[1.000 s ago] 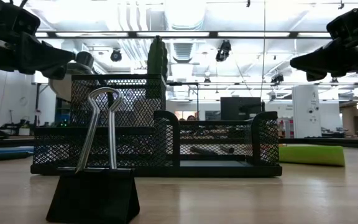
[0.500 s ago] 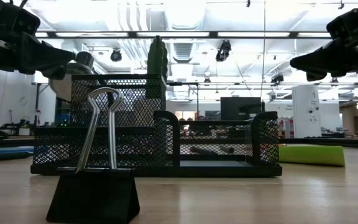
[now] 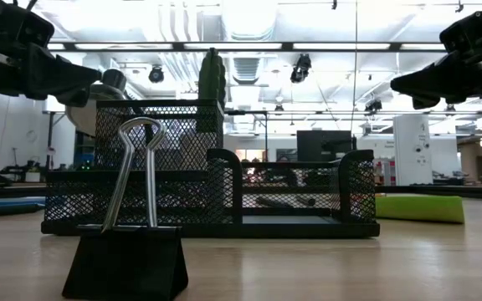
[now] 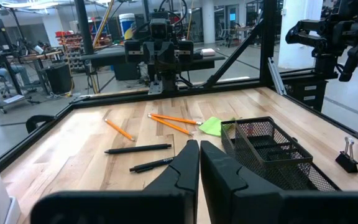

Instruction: Pick and place office supplies into organizer

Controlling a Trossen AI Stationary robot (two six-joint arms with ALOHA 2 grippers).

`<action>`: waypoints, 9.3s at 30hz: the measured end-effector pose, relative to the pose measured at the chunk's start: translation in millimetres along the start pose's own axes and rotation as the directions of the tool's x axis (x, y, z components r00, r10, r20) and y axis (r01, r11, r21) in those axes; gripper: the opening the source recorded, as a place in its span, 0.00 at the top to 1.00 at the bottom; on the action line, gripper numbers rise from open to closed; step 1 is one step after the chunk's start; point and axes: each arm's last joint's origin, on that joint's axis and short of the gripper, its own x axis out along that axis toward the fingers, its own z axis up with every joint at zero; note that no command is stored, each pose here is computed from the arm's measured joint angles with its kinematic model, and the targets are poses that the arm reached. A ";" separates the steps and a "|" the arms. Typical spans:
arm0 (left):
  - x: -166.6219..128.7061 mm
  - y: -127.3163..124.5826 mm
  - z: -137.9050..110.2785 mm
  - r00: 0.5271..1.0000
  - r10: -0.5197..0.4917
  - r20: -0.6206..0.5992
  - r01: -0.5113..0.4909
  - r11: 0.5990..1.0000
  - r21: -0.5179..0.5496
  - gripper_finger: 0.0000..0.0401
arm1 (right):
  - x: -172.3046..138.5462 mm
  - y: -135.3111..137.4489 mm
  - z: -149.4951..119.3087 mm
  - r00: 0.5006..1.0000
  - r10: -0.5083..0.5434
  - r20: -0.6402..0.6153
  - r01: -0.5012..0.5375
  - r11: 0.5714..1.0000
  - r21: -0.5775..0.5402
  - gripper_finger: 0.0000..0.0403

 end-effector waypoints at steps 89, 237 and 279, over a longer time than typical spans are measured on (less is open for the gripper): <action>22.1 6.0 25.9 0.971 0.145 0.189 -0.110 0.977 -0.185 0.58 | 85.5 48.6 118.1 0.911 -0.143 -0.386 0.256 0.931 0.259 0.58; 28.0 5.7 22.1 0.980 0.142 0.142 -0.109 0.970 -0.217 0.58 | 215.8 211.9 39.7 -0.054 -0.197 -0.979 0.412 0.889 -0.202 0.98; 28.3 5.7 22.8 0.978 0.143 0.150 -0.108 0.970 -0.218 0.58 | 252.4 248.1 78.8 0.371 -0.188 -0.909 0.019 0.981 -0.195 0.98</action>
